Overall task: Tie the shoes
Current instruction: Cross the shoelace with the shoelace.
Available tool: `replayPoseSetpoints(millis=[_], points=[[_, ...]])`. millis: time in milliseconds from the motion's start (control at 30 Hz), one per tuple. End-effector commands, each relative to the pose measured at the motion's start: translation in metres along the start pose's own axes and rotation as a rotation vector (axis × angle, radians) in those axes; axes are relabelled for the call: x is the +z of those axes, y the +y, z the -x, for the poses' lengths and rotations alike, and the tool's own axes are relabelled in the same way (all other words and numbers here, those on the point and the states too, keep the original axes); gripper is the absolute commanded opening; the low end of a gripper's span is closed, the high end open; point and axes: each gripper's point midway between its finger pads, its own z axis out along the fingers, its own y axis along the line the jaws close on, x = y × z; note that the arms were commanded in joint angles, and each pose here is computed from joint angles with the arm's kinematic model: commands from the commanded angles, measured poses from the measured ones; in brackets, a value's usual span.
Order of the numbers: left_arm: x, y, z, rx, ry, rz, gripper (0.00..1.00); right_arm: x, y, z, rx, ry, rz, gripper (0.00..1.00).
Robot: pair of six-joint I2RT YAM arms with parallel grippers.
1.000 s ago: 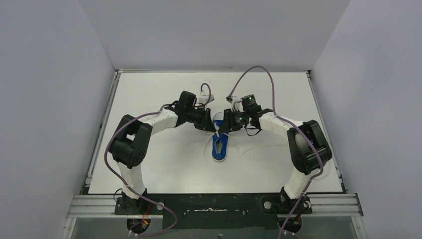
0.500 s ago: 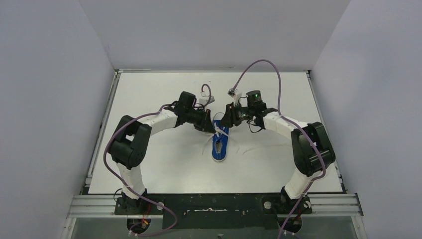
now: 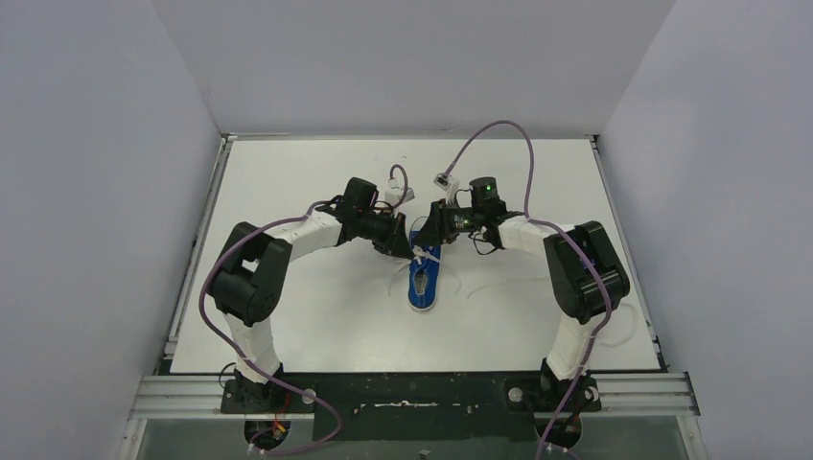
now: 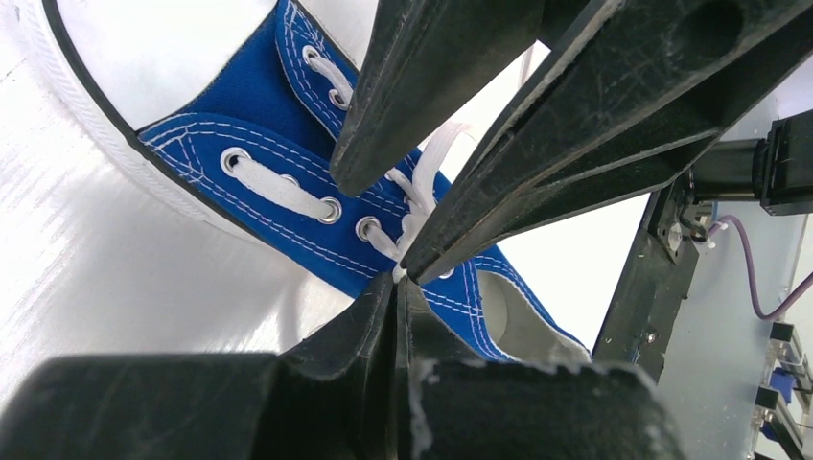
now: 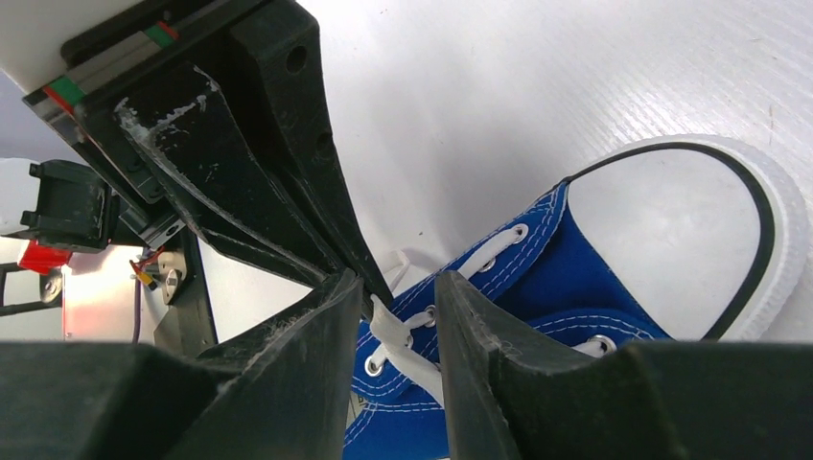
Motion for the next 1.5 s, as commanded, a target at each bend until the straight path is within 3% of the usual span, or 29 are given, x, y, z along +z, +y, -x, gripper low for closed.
replayPoseSetpoints(millis=[0,833,900,1067,1233,1367,1467], points=[[-0.011,-0.019,0.017,0.081,-0.034,-0.042,0.0,-0.003,0.008,0.014,-0.058,-0.051,0.043,0.36],[-0.012,-0.021,0.023,0.103,-0.055,-0.045,0.0,0.001,0.005,-0.009,-0.058,0.027,0.032,0.3],[-0.012,-0.021,0.023,0.103,-0.055,-0.046,0.0,0.002,0.005,-0.009,-0.059,0.028,0.031,0.26],[-0.012,-0.021,0.02,0.095,-0.046,-0.048,0.0,0.001,0.009,-0.002,-0.063,0.016,0.042,0.0],[-0.011,-0.02,0.016,0.06,-0.028,-0.074,0.0,-0.007,0.015,0.01,-0.067,-0.028,0.043,0.0],[-0.01,-0.017,0.017,0.03,-0.027,-0.079,0.14,-0.01,0.021,0.015,-0.073,-0.04,0.051,0.0],[-0.007,-0.015,0.019,0.014,-0.036,-0.072,0.19,-0.01,0.022,0.015,-0.064,-0.04,0.057,0.0]])
